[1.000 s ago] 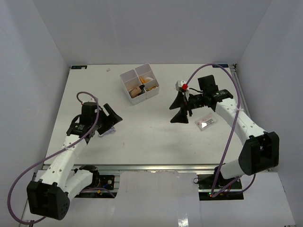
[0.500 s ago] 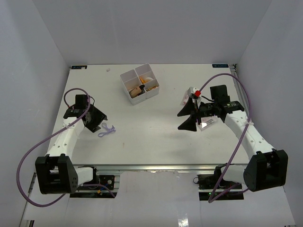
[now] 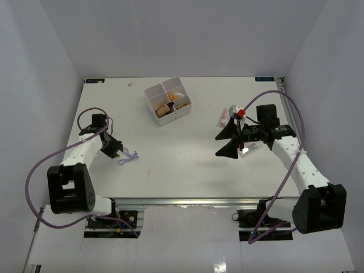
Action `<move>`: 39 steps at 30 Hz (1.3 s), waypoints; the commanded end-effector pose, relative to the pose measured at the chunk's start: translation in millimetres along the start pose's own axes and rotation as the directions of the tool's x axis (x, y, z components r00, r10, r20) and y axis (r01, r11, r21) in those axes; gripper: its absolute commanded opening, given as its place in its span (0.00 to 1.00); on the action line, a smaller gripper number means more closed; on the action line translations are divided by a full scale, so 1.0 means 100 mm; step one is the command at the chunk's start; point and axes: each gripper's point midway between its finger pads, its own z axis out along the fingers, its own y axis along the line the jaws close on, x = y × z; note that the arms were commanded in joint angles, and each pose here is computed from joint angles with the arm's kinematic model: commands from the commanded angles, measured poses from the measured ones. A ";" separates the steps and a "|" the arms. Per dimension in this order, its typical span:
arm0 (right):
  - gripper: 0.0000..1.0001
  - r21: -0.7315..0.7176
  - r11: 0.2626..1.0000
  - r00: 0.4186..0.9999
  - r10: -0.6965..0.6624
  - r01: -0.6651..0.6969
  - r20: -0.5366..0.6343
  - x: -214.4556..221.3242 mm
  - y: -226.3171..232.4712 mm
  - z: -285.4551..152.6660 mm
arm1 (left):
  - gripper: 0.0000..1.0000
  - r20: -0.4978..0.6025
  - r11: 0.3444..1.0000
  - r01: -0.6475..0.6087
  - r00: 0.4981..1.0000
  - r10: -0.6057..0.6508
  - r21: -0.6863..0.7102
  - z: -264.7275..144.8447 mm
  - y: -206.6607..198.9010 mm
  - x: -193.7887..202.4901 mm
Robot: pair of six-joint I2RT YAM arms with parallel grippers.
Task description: Organize the makeup
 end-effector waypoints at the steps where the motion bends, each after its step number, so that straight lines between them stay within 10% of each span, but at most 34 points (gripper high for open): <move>1: 0.90 -0.006 0.999 0.999 -0.031 0.032 0.027 -0.07 0.01 -0.02 | 0.36 0.023 0.999 -0.024 0.999 0.023 0.032 0.03 -0.10 -0.10; 26: 0.91 0.015 1.000 1.000 0.004 -0.004 0.013 0.01 -0.11 -0.02 | 0.41 -0.050 0.994 -0.059 0.997 0.064 0.089 0.28 -0.32 -0.08; 39: 0.91 0.019 1.000 1.000 0.023 -0.023 0.004 0.06 -0.15 -0.01 | 0.59 -0.053 0.980 -0.136 0.988 0.145 0.147 0.27 -0.40 -0.08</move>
